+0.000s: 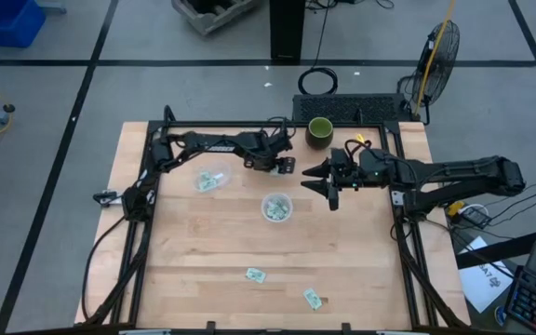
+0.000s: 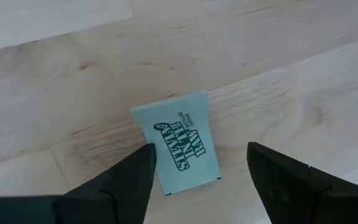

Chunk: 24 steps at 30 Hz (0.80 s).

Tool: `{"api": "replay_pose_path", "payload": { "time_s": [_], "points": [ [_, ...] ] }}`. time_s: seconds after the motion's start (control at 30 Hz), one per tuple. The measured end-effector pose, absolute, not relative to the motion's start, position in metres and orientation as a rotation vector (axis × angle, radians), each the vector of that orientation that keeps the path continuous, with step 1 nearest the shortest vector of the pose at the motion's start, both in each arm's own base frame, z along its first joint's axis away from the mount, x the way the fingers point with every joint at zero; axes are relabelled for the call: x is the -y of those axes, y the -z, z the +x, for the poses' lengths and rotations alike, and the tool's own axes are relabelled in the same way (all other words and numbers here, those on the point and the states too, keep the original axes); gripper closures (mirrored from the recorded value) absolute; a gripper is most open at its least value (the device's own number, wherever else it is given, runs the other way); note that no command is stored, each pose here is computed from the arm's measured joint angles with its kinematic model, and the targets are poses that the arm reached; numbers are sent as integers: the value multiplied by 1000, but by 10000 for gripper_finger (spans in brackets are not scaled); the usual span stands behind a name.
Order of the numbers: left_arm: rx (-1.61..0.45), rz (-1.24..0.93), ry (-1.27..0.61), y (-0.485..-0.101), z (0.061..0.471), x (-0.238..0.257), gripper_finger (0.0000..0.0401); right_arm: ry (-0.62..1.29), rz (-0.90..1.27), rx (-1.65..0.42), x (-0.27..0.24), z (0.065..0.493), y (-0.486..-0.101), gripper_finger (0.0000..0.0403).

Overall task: Pick and place items into bin
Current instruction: Put the stevia packet into the left transparent bin

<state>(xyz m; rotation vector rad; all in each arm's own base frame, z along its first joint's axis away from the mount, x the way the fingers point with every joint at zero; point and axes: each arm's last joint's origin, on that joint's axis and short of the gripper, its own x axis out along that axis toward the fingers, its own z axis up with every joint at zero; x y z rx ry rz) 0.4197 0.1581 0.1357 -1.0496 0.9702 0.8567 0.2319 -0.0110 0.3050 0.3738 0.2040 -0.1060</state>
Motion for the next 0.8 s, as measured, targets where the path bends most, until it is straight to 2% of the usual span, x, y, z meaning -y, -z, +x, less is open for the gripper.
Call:
{"api": "replay_pose_path", "payload": {
  "time_s": [0.13, 0.47, 0.8],
  "points": [
    [-998, -985, -861, -134, 420, -153, 158, 110, 374, -221, 11, 229, -299, 232],
    [-1068, -872, -852, -124, 420, -146, 258, 113, 373, -227, 11, 228, -295, 232],
    [-1083, -826, -792, -121, 422, -147, 342, 117, 373, -226, 11, 228, -295, 232]
  ]
}}
